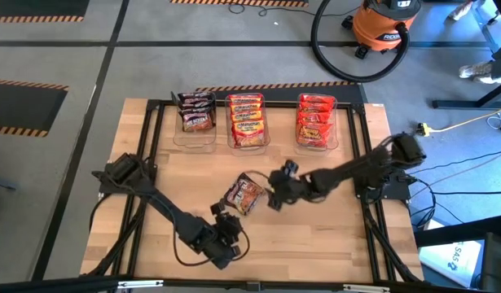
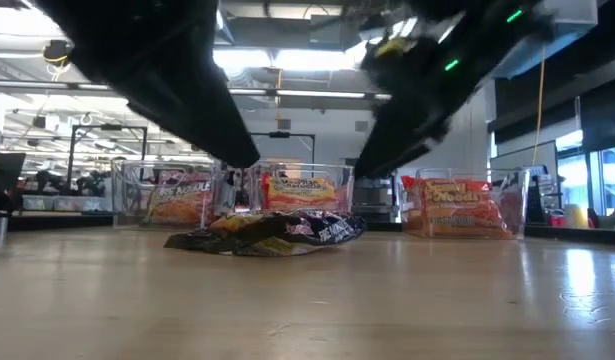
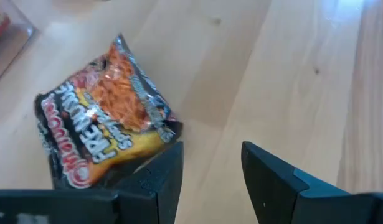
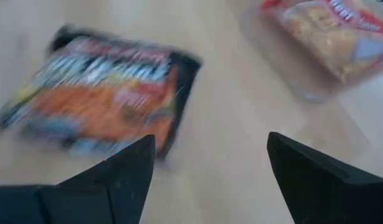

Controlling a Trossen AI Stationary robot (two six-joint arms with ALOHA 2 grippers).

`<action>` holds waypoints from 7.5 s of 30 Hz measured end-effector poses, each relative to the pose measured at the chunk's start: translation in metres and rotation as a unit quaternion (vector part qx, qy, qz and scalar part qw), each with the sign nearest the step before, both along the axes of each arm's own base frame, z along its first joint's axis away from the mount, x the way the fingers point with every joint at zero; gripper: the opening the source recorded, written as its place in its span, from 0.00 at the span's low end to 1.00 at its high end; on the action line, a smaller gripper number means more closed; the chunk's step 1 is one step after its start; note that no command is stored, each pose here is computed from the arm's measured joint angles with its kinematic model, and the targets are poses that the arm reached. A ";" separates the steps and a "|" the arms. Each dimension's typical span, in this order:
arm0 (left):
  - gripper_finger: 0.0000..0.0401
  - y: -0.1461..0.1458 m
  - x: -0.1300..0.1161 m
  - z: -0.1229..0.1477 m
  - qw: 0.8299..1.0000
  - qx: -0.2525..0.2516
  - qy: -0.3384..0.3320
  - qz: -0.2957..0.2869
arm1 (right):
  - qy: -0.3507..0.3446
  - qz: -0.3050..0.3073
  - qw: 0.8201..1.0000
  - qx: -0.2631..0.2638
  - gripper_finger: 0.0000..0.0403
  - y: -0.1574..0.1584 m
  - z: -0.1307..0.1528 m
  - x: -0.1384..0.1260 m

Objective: Sort Maruchan noodles
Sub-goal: Put the black noodle pack into the left transparent bin

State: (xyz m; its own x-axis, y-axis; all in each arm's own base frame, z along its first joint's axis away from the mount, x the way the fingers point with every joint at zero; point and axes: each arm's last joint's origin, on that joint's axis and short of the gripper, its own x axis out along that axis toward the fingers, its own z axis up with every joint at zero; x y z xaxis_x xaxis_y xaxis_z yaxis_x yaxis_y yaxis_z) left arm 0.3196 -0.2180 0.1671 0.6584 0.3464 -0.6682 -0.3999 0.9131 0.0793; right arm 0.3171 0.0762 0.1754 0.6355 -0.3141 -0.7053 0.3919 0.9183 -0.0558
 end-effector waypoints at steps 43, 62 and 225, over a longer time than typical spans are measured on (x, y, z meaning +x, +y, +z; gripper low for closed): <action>0.39 -0.001 0.014 -0.062 0.998 0.052 0.016 0.022 | 0.000 0.041 0.994 0.097 0.72 -0.041 0.001 0.056; 0.39 -0.013 0.002 -0.012 0.991 0.114 -0.065 0.025 | -0.038 0.090 0.976 0.194 0.72 -0.075 -0.027 0.078; 0.31 0.101 -0.052 0.020 0.972 -0.140 -0.158 -0.103 | -0.057 0.336 0.930 0.137 0.36 0.013 0.019 0.087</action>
